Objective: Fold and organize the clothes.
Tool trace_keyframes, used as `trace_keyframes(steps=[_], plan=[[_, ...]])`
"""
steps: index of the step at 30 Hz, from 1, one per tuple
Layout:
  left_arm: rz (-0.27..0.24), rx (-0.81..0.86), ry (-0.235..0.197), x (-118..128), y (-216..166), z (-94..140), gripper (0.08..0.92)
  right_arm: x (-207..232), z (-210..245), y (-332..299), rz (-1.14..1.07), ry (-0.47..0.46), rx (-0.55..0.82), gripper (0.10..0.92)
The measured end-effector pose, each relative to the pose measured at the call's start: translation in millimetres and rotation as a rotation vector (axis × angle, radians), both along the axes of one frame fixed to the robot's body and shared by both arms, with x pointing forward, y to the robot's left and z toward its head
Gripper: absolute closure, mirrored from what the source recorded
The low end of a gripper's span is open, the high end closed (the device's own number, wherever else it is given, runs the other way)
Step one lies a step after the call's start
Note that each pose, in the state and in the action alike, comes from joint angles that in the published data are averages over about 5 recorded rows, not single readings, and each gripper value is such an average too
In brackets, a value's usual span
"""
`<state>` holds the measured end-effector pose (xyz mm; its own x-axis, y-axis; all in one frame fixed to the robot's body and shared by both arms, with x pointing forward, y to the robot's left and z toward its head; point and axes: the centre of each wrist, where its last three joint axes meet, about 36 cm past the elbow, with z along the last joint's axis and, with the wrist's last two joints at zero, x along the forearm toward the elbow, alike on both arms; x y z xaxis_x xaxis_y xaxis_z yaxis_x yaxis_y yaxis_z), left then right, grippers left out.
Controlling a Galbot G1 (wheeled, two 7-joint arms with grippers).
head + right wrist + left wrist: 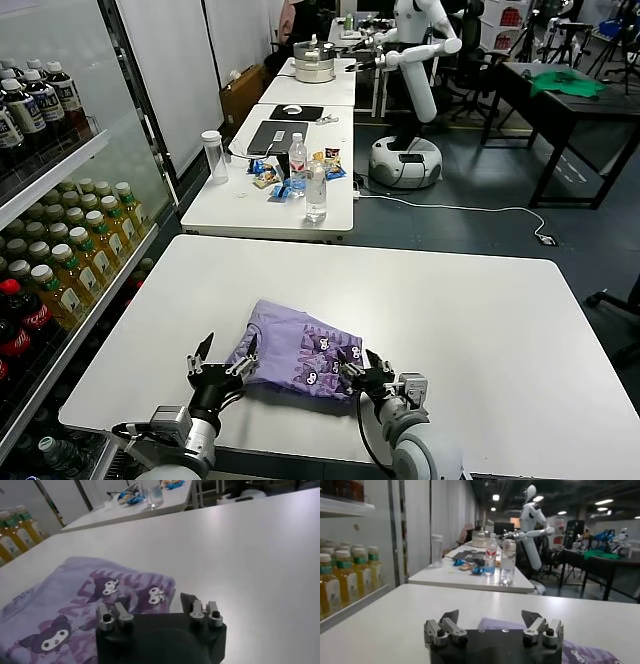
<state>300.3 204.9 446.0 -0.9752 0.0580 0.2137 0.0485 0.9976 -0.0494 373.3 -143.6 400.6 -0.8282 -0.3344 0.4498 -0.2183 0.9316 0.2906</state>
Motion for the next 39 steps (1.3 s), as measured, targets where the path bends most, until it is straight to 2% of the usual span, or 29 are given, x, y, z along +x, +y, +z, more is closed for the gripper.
trace_keyframes(steps=[15, 19, 28, 31, 39], plan=[[0.038, 0.012, 0.002, -4.2, 13.6, 1.1, 0.177, 17.6, -0.4, -12.2, 0.005, -0.004, -0.035, 0.838], [0.041, 0.013, 0.005, -5.5, 14.8, 0.6, 0.177, 27.2, 1.6, -29.1, -0.007, -0.017, -0.077, 0.896], [0.038, 0.012, 0.005, -6.7, 14.4, 1.0, 0.177, 65.2, 13.6, -91.0, -0.072, -0.093, -0.230, 0.902], [0.036, 0.014, 0.004, -7.1, 13.5, 1.4, 0.177, 77.2, 17.5, -113.0, -0.094, -0.133, -0.293, 0.876], [0.029, 0.006, 0.001, -9.2, 7.4, 1.1, 0.177, 82.0, 18.9, -150.0, -0.153, -0.274, -0.402, 0.655]])
